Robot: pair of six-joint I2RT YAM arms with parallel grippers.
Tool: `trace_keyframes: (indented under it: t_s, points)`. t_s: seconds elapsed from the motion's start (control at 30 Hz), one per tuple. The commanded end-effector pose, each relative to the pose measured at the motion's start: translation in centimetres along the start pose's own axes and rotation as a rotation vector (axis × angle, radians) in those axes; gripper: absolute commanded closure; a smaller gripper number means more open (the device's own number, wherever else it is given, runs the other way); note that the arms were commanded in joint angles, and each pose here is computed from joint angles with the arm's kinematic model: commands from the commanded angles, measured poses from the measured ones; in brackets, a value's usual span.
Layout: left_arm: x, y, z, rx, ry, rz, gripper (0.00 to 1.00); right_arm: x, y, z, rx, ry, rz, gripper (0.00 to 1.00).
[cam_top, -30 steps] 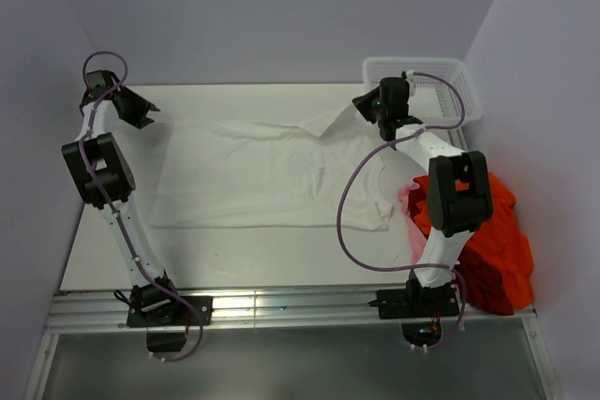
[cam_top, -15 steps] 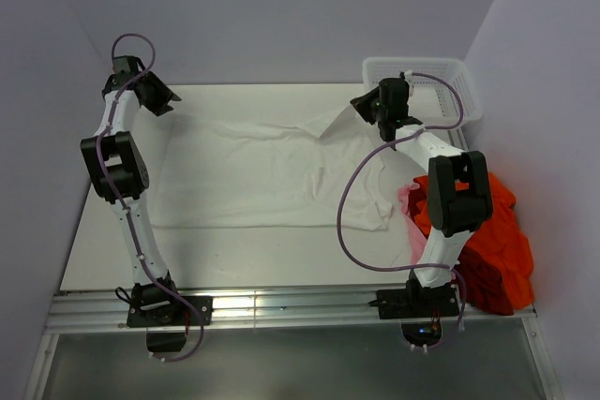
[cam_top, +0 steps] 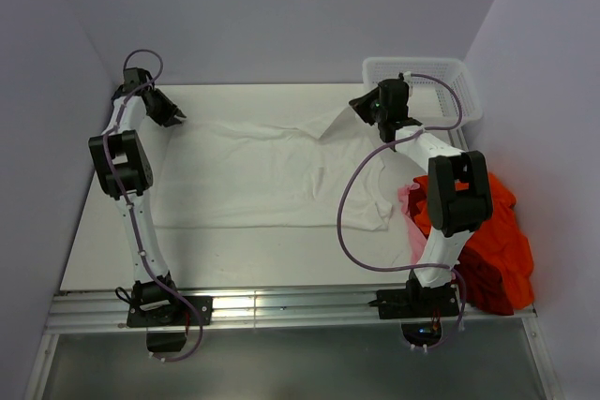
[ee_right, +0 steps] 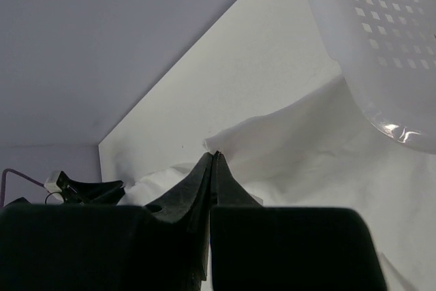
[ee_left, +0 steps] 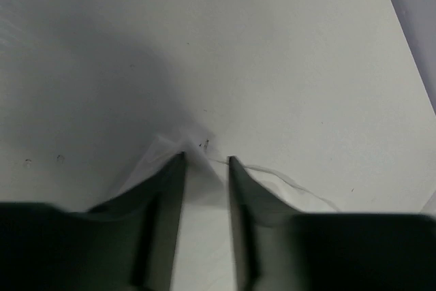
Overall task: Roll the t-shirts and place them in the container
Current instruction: Fold the tshirt
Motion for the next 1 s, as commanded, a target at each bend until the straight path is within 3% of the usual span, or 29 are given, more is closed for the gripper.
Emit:
trace_keyframes:
  t_s: [0.0,0.1,0.23,0.57,0.97]
  points:
    - [0.5,0.7,-1.8,-0.063,-0.040,-0.028,0.70,0.1,0.6,1.0,0.005,0.051,-0.017,1.00]
    - [0.7,0.3,-1.7,-0.082,-0.014,-0.027,0.90,0.3,0.6,1.1,0.005,0.047,-0.019,1.00]
    - [1.5,0.1,-2.0,-0.110,0.012,-0.040,1.00,0.3,0.7,0.9,0.004,0.037,-0.022,1.00]
    - [4.7,0.9,-1.9,-0.158,0.175,-0.144,1.00,0.5,0.8,0.4,0.000,0.014,-0.032,1.00]
    - [4.3,-1.7,-0.7,-0.232,0.422,-0.091,1.00,1.0,1.1,-1.5,-0.064,-0.042,-0.050,1.00]
Point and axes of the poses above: each gripper's point midway between its finger pads, its own x axis back along the fingers, its own z axis along the line the jaws close on, y = z × x, the point moved 5 cm from there along x, back along the fingers, and after that the axes turned 10 degrees about -x, right-handed, at the moved point
